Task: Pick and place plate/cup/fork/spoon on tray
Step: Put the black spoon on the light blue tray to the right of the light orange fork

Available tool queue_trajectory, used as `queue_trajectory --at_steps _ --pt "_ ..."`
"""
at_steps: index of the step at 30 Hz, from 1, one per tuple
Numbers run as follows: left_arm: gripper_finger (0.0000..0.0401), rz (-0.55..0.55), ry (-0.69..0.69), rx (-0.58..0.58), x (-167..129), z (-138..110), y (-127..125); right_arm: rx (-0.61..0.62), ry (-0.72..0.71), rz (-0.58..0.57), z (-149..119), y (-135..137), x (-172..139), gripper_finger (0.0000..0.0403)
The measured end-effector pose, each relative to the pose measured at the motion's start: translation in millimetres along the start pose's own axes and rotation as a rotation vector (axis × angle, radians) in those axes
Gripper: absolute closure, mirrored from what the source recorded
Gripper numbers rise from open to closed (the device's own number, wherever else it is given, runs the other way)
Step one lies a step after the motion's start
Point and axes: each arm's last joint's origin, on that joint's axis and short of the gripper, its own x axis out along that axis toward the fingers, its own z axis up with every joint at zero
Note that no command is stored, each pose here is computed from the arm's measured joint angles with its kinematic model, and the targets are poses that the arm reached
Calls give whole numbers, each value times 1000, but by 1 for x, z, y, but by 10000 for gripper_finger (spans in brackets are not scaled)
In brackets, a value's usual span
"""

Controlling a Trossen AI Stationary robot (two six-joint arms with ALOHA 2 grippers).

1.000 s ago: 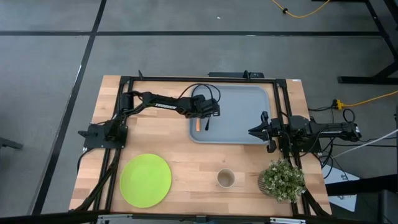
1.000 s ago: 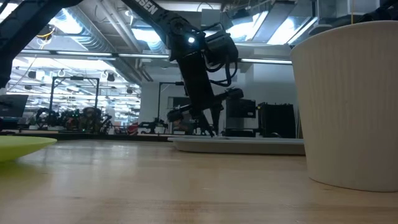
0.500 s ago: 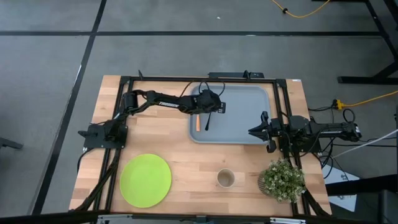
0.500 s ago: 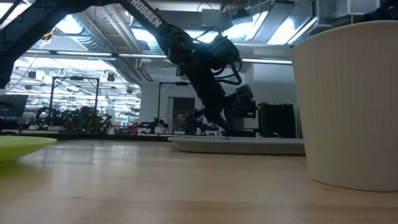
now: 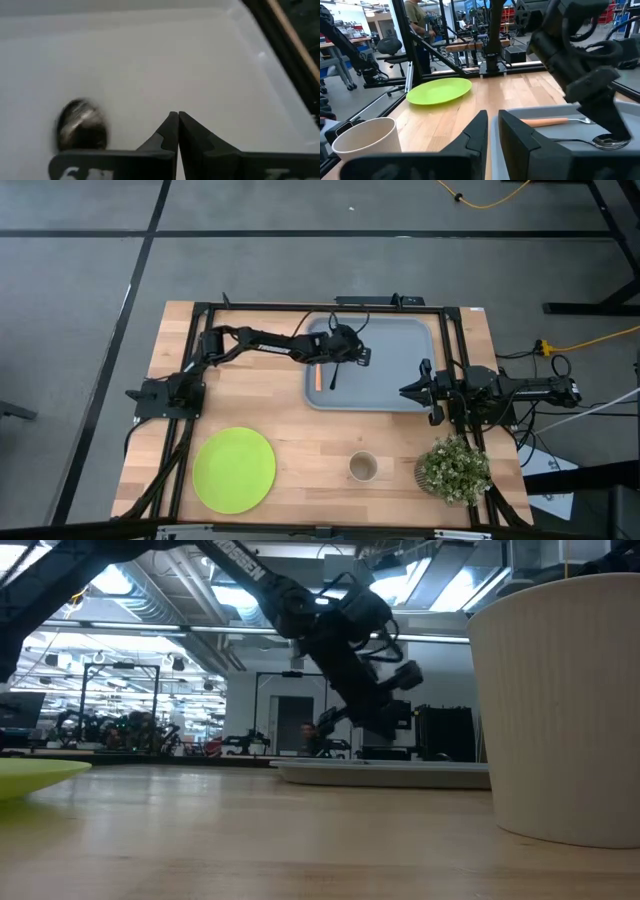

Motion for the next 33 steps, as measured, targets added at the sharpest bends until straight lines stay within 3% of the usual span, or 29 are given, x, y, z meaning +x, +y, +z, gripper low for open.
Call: queue_trajectory --at_steps 4,11,16,26,33 --pt "401 33 6 70 11 7 -17 -16 1 0 0 0 0 351" --pt "401 249 88 171 16 14 -24 14 1 -1 0 0 0 351" --pt "401 231 114 167 14 15 -26 13 1 0 0 0 0 351" --pt "401 301 199 177 27 -2 -11 11 1 0 0 0 0 351" --pt "401 319 165 178 27 0 -10 11 1 0 0 0 0 351"
